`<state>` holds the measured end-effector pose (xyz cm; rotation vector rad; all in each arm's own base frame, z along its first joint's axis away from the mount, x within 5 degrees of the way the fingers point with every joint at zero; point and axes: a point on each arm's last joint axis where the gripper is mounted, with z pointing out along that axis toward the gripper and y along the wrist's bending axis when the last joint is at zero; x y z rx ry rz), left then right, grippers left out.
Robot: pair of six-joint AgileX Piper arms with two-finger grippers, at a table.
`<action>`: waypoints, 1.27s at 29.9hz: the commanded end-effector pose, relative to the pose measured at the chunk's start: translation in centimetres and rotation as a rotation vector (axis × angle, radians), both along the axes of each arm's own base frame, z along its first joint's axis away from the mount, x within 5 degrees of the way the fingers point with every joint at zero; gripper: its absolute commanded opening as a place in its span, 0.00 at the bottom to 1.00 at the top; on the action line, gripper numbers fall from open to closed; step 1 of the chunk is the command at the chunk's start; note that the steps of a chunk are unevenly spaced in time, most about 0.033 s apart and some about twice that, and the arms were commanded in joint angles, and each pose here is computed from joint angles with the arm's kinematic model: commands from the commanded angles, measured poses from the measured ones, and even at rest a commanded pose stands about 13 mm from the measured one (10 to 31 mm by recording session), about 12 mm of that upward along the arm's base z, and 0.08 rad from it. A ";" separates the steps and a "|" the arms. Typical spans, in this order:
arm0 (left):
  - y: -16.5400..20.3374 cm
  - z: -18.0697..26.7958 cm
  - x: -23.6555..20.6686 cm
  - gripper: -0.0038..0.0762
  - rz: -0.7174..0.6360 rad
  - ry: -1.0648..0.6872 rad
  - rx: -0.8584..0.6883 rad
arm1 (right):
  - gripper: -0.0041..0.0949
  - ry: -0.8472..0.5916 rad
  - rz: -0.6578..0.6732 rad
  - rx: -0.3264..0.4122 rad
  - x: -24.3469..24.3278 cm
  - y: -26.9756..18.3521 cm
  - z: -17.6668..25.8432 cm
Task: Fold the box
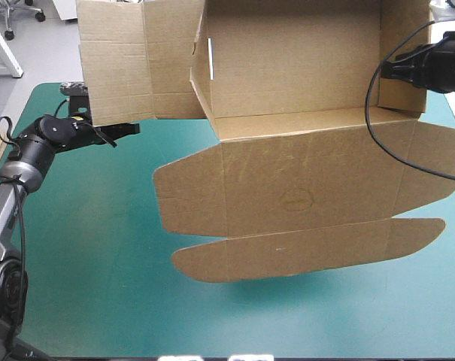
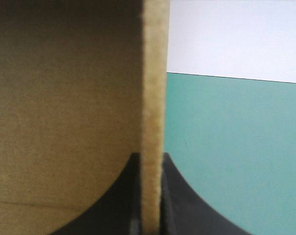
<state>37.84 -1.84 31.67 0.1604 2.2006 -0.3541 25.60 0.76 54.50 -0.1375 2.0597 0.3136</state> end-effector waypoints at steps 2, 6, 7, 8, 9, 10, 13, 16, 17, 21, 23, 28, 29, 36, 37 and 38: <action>-1.8 2.5 0.6 0.06 -0.147 -0.201 -0.180 | 0.02 -0.026 0.031 0.035 -1.5 0.4 0.7; -3.3 2.8 0.7 0.06 -0.292 -0.262 -0.344 | 0.02 0.030 0.049 0.060 -0.7 0.6 -0.7; -3.7 3.0 0.4 0.06 -0.352 -0.277 -0.381 | 0.02 0.046 0.053 0.061 -0.4 0.6 -1.2; -4.0 3.1 0.3 0.06 -0.394 -0.287 -0.408 | 0.02 0.061 0.056 0.061 -0.1 0.7 -1.5; -4.3 3.2 0.1 0.06 -0.435 -0.298 -0.445 | 0.02 0.074 0.057 0.061 0.1 0.7 -1.9; -4.5 3.5 -0.1 0.06 -0.470 -0.305 -0.494 | 0.02 0.084 0.057 0.062 0.3 0.6 -2.1; -4.9 4.1 -0.4 0.06 -0.535 -0.342 -0.597 | 0.02 0.107 0.068 0.058 0.8 0.8 -2.8; -5.3 4.9 -1.0 0.06 -0.618 -0.361 -0.639 | 0.02 0.113 0.068 0.058 1.0 0.8 -3.0; -5.4 5.2 -1.2 0.06 -0.652 -0.367 -0.648 | 0.02 0.116 0.068 0.059 1.1 0.7 -3.1; -5.6 6.6 -1.9 0.06 -0.732 -0.374 -0.686 | 0.02 0.126 0.067 0.056 1.6 0.7 -3.4; -5.6 7.2 -1.9 0.06 -0.730 -0.367 -0.701 | 0.02 0.135 0.058 0.045 2.0 0.5 -3.7; -5.7 8.7 -2.2 0.06 -0.732 -0.352 -0.737 | 0.02 0.155 0.040 0.020 2.6 0.3 -4.2; -5.7 9.0 -2.4 0.06 -0.731 -0.348 -0.744 | 0.02 0.158 0.040 0.020 2.8 0.3 -4.3; -6.7 11.6 -3.9 0.06 -0.764 -0.330 -0.789 | 0.02 0.175 0.041 0.025 3.6 0.2 -4.9; -6.9 12.0 -4.1 0.06 -0.773 -0.338 -0.787 | 0.02 0.173 0.040 0.026 3.6 0.2 -4.9; -7.1 12.3 -4.4 0.06 -0.782 -0.344 -0.785 | 0.02 0.167 0.038 0.026 3.6 0.2 -4.8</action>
